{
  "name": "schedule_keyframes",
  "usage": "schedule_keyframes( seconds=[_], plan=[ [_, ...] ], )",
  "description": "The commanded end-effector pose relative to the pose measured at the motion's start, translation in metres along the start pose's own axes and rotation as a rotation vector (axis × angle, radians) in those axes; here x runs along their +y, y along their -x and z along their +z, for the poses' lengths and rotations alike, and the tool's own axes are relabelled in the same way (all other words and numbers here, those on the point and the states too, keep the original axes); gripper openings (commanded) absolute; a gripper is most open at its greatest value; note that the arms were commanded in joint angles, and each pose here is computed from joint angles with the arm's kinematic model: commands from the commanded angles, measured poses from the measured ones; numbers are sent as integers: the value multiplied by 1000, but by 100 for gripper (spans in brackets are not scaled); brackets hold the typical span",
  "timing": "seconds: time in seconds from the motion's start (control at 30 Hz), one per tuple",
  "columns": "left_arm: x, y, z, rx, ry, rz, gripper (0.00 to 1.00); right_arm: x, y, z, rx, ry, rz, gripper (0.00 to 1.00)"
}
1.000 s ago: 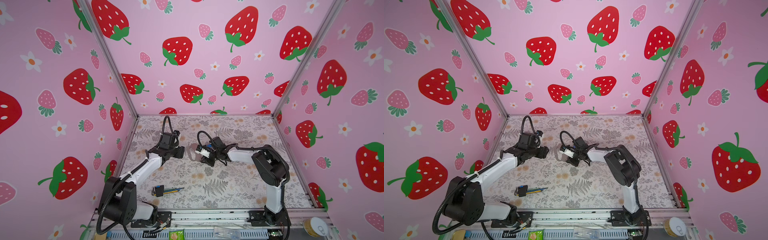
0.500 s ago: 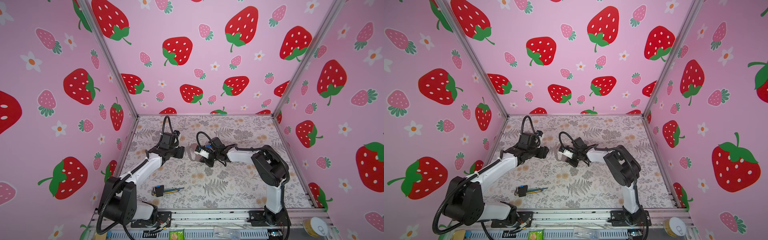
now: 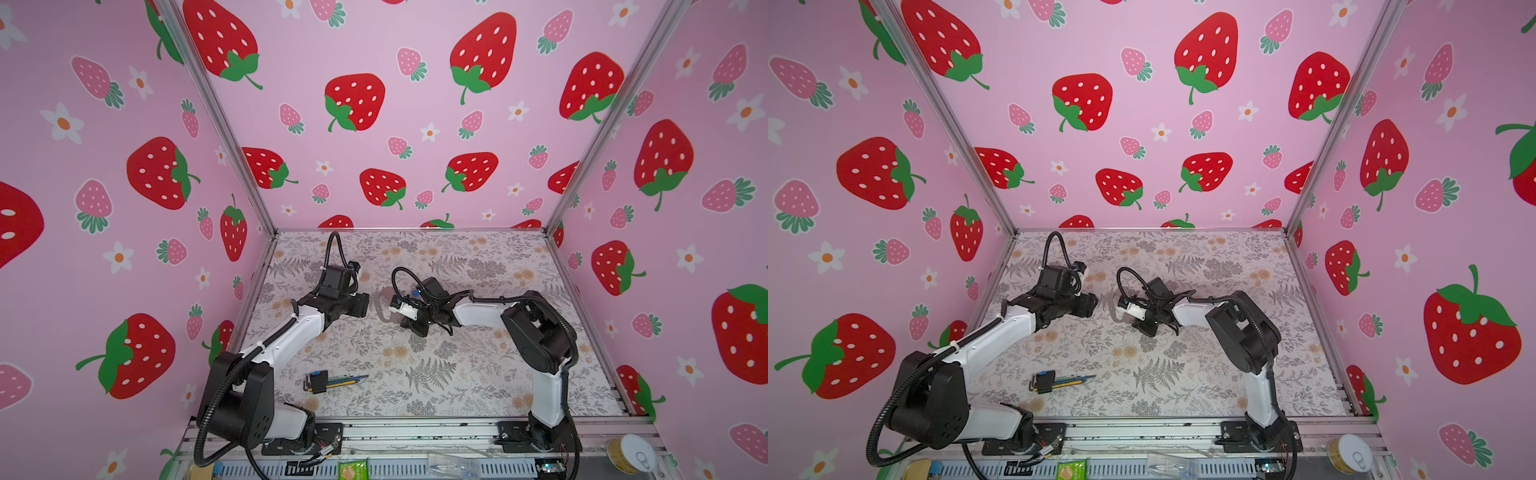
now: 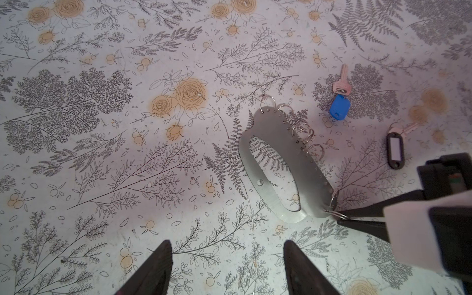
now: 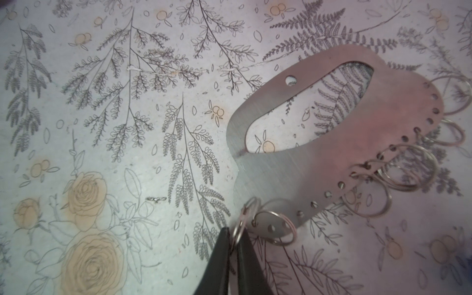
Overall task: Put the keys on the keyring
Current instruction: 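Lower the right gripper and grasp the split rings at the plate's end, then lift the plate with the right gripper while the left gripper reaches toward it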
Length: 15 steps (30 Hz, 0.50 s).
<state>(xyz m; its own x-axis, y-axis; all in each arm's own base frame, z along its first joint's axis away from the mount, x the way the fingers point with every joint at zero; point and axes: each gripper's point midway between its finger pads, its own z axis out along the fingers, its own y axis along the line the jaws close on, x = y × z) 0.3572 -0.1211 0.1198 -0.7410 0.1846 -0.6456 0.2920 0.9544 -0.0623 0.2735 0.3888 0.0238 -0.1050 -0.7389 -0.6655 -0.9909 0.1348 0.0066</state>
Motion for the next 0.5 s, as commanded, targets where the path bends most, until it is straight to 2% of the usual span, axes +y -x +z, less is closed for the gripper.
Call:
schedule_keyframes(
  seconds=[0.0, 0.27, 0.47],
  plan=[
    [1, -6, 4, 18, 10, 3, 71, 10, -10, 6, 24, 19, -20, 10],
    [2, -8, 5, 22, 12, 7, 71, 6, -11, 5, 37, -22, -36, 5],
    [-3, -4, 0, -16, -15, 14, 71, 7, -2, -13, 2, -50, -98, 3]
  ],
)
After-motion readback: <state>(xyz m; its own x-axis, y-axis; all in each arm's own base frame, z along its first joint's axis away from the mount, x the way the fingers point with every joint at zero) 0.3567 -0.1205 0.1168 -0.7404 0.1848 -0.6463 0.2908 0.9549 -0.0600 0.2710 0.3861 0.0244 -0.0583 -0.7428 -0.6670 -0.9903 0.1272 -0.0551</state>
